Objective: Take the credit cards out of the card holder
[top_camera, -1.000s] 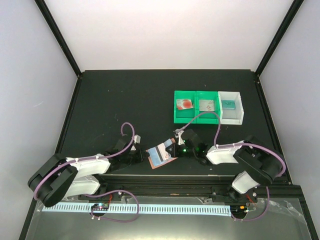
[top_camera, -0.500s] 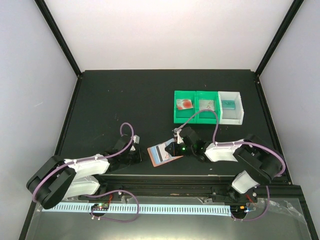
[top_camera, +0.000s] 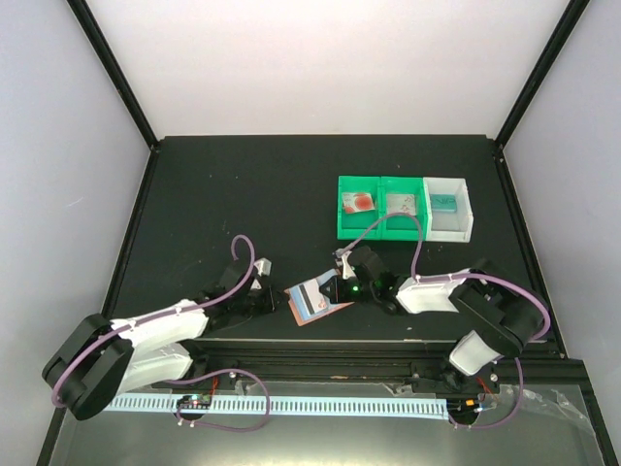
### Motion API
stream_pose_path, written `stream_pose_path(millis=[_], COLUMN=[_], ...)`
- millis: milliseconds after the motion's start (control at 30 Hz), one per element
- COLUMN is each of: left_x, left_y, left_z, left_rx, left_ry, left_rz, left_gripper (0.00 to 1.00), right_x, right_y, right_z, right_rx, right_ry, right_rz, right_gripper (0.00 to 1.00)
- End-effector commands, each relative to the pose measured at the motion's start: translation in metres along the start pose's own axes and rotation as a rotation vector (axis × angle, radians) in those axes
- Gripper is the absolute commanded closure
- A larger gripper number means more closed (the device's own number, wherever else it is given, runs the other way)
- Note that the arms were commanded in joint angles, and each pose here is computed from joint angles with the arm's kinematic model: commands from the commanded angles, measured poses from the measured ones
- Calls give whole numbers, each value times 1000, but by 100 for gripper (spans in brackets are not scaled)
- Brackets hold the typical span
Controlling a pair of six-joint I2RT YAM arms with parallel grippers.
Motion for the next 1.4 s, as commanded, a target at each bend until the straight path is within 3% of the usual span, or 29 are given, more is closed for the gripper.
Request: stream_pose_path(millis=[0, 200, 467, 767, 900, 1100, 1267, 1367], left_x=[-36, -46, 5, 13, 13, 12, 14, 18], left_y=[8, 3, -11, -12, -12, -11, -11, -10], left_z=[-8, 10, 42, 47, 49, 49, 49, 48], left_rx=[6, 85, 132, 143, 151, 153, 156, 155], left_ry=[-174, -249, -46, 8, 23, 30, 52, 95], left_rz=[24, 43, -49, -35, -28, -21, -17, -5], left_gripper=[88, 89, 95, 95, 95, 97, 97, 98], right_x=[6, 5, -9, -17, -18, -22, -24, -27], right_y=[6, 4, 3, -1, 0, -4, -3, 1], right_z=[-6, -6, -15, -7, -1, 9, 8, -1], right_rx=[-53, -58, -78, -26, -5, 27, 21, -5], right_ry=[49, 60, 12, 69, 90, 112, 118, 115], right_rz=[1, 17, 0, 16, 28, 50, 56, 67], right_gripper=[99, 99, 99, 99, 86, 84, 99, 99])
Point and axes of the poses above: each gripper's point midway between its finger pads, its own z axis out along the fingers, its own x axis along the line the jaws close on, y = z × x, the point moved 7 cm from there along -z, back along the fingers, and after that the axes turned 5 degrees about -z, right-handed, at the moved point
